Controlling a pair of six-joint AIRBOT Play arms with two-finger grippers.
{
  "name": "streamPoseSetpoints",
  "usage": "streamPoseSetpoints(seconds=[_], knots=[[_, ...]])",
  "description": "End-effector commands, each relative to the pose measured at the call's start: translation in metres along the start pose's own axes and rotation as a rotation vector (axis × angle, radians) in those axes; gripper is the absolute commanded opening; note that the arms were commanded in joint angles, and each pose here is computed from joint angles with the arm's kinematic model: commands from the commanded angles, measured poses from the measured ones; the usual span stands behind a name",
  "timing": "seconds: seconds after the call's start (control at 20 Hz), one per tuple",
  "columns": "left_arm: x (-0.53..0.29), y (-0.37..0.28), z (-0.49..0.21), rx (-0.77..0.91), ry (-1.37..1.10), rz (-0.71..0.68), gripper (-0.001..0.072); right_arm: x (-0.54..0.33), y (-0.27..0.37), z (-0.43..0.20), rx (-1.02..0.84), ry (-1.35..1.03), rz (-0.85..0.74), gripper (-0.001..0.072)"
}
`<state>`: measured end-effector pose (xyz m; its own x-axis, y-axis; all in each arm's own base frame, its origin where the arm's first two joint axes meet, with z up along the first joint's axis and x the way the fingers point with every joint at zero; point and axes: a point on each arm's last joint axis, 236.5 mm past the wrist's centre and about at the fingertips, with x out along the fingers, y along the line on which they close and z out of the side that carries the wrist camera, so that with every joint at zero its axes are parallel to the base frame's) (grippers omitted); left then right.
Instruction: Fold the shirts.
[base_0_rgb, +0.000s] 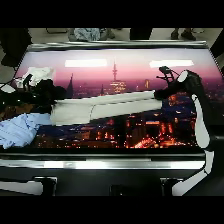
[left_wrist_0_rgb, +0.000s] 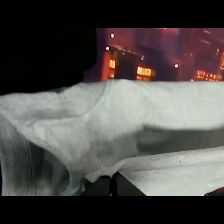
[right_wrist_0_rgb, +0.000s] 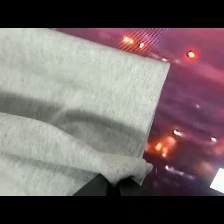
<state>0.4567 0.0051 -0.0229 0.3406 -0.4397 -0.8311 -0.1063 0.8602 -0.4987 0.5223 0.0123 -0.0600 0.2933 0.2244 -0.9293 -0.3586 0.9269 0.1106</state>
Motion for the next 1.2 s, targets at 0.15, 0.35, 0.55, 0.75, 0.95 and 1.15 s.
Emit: streamPoseSetpoints(seconds=[0.15, 0.35, 0.55, 0.75, 0.95, 1.15], knots=[[0.037, 0.016, 0.001, -0.125, 0.071, -0.01, 0.0545, 0.02, 0.008, 0.0, 0.067, 0.023, 0.067, 0.0422], [-0.003, -0.007, 0.013, 0.001, 0.047, -0.035, 0.0567, -0.034, -0.024, 0.009, 0.049, -0.029, 0.057, 0.0707], [-0.048, -0.042, 0.024, 0.086, -0.053, -0.036, 0.0519, -0.025, -0.032, -0.012, 0.318, -0.041, 0.304, 0.0712], [-0.084, -0.094, 0.022, 0.199, -0.133, -0.052, 0.0519, 0.013, 0.002, -0.026, 0.384, 0.056, 0.475, 0.0712], [-0.095, -0.141, 0.008, 0.3, -0.15, -0.085, 0.052, 0.037, 0.027, -0.027, 0.396, 0.114, 0.492, 0.0667], [-0.071, -0.171, -0.008, 0.351, -0.115, -0.114, 0.0521, 0.042, 0.042, -0.015, 0.373, 0.101, 0.48, 0.0052]])
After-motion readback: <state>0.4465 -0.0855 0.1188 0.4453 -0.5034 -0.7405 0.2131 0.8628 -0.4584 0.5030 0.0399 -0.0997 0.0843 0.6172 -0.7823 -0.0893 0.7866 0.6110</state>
